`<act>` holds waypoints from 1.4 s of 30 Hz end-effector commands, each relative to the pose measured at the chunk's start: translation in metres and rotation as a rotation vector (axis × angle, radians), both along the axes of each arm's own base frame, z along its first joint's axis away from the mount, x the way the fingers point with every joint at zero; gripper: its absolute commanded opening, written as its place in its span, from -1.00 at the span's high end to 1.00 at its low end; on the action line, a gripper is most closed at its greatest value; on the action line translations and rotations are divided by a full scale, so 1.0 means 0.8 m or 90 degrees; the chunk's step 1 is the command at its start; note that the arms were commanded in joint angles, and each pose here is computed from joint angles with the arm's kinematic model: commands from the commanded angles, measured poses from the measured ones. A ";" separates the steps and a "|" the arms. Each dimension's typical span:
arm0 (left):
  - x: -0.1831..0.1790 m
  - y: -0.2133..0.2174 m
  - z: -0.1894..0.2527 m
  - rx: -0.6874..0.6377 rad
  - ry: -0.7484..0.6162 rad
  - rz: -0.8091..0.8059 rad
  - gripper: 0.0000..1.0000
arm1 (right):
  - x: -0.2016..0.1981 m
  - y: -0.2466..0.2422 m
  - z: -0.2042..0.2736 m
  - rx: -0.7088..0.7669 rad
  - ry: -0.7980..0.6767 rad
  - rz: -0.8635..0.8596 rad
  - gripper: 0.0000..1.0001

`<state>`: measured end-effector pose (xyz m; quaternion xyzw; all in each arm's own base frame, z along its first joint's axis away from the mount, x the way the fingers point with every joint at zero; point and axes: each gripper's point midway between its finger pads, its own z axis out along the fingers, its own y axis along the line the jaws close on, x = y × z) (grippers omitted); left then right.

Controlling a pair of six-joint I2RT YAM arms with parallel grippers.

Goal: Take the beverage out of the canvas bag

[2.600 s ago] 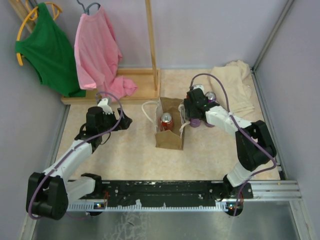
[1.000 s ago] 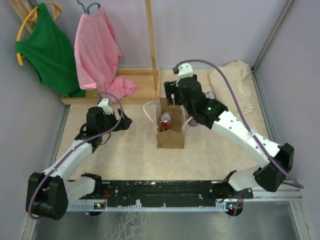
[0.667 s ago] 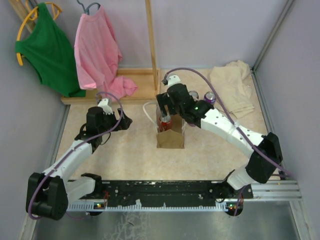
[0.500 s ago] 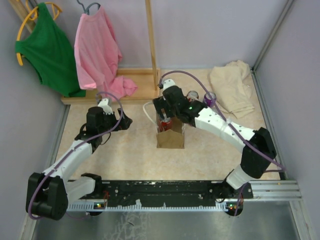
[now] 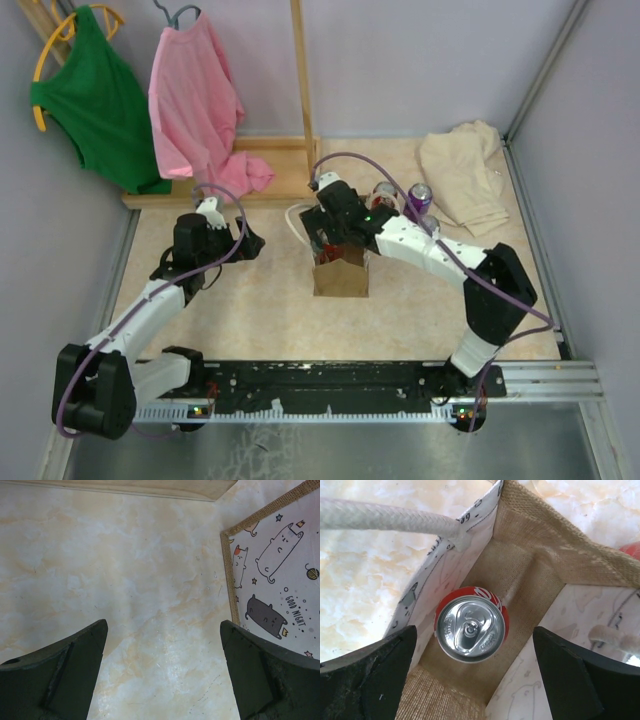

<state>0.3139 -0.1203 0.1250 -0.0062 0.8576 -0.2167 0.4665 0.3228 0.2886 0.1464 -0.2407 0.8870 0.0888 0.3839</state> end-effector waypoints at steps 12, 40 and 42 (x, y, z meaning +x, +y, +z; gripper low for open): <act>0.003 -0.001 0.012 0.001 -0.019 0.001 -1.00 | 0.011 0.003 -0.076 -0.063 0.032 -0.021 -0.95; 0.003 -0.001 0.007 0.002 -0.014 0.002 -1.00 | -0.009 0.066 -0.072 -0.003 0.044 0.107 1.00; 0.002 -0.001 0.007 0.002 -0.013 0.002 -1.00 | -0.011 0.076 -0.070 0.004 0.045 0.117 1.00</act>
